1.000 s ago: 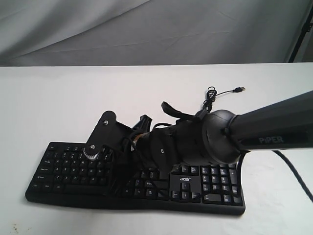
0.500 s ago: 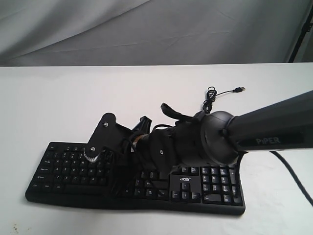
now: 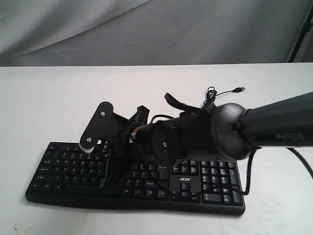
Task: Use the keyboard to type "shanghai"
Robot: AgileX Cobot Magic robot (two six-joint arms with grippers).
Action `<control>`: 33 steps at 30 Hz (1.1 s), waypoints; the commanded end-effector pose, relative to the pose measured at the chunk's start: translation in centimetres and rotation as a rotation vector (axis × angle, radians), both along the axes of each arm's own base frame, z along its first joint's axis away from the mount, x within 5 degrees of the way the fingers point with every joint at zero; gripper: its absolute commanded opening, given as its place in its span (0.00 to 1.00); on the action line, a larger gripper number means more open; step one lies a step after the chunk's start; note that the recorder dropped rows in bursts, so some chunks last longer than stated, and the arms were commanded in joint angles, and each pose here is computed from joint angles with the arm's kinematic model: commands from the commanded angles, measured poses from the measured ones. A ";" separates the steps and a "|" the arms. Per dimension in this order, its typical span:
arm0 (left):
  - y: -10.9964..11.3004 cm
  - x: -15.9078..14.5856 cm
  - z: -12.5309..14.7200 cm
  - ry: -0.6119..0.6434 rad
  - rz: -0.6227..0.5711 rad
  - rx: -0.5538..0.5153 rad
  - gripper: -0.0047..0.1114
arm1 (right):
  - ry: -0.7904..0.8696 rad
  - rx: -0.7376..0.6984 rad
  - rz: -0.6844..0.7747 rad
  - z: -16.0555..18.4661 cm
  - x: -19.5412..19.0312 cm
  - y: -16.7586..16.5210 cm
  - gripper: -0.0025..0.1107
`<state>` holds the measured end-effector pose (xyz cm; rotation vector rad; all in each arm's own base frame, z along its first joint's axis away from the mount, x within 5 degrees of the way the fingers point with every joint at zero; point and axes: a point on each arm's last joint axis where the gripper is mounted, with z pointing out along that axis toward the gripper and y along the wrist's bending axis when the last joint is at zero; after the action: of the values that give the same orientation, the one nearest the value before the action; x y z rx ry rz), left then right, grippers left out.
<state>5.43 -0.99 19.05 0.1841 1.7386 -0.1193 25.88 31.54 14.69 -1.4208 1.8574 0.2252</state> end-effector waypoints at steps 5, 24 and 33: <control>0.0 0.0 -0.1 -0.004 -0.004 -0.003 0.04 | -0.095 0.033 0.014 3.0 -5.1 -5.1 0.02; 0.0 0.0 -0.1 -0.004 -0.004 -0.003 0.04 | -0.100 0.098 -0.040 4.8 -10.3 -12.2 0.02; 0.0 0.0 -0.1 -0.004 -0.004 -0.003 0.04 | -0.099 0.104 -0.037 5.1 -10.4 -12.3 0.02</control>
<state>5.43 -0.99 19.05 0.1841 1.7386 -0.1193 15.62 19.36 19.58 -1.3130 1.7665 0.2180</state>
